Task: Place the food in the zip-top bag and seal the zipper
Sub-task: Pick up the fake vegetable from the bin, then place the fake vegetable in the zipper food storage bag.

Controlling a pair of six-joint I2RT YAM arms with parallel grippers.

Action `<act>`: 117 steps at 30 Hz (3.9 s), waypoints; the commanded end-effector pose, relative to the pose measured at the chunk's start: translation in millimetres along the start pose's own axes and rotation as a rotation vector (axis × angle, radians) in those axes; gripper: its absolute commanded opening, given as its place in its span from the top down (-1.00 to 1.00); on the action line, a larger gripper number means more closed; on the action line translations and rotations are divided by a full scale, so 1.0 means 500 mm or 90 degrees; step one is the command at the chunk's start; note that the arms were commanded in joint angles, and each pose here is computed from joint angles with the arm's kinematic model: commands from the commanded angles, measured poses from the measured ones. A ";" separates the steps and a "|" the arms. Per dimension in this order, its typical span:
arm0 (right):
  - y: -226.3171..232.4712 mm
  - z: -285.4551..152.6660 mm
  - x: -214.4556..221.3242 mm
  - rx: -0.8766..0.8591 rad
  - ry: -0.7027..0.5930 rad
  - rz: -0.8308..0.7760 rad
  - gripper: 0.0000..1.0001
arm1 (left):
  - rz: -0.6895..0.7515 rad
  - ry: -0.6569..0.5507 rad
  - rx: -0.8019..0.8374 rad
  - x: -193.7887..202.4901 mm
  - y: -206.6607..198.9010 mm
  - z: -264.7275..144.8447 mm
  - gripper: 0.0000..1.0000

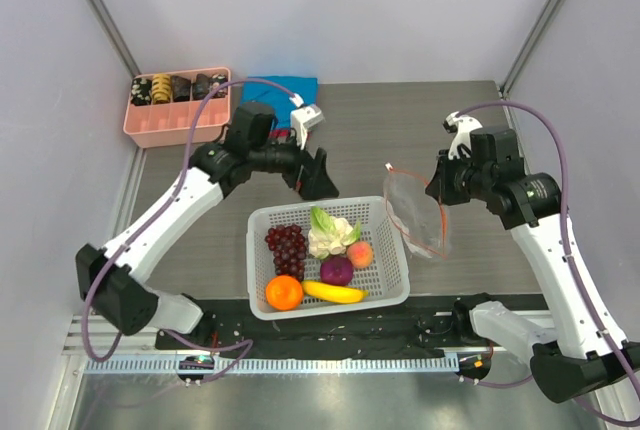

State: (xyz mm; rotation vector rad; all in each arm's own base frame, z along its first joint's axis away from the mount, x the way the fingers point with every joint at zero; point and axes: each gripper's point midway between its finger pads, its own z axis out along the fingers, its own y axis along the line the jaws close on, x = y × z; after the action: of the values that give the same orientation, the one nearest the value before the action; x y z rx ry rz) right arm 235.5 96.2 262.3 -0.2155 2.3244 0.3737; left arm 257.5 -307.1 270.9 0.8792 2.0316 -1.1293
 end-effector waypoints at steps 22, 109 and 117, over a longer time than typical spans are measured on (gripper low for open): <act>0.003 0.006 -0.015 -0.001 -0.037 0.043 0.99 | 0.525 0.388 0.120 0.275 0.045 0.108 -0.96; 0.094 -0.001 -0.013 -0.161 -0.091 0.177 0.98 | -0.236 -0.002 -0.226 -0.116 -0.053 0.164 0.99; 0.130 0.009 -0.067 -0.224 -0.109 0.231 0.99 | -0.209 -0.124 -0.328 -0.160 -0.022 0.148 1.00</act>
State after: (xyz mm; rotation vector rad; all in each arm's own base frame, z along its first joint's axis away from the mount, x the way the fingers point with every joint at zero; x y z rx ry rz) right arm 231.1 145.3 261.6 0.0529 2.2232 0.8190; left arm 287.2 -403.6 266.0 0.3197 2.3909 -0.8147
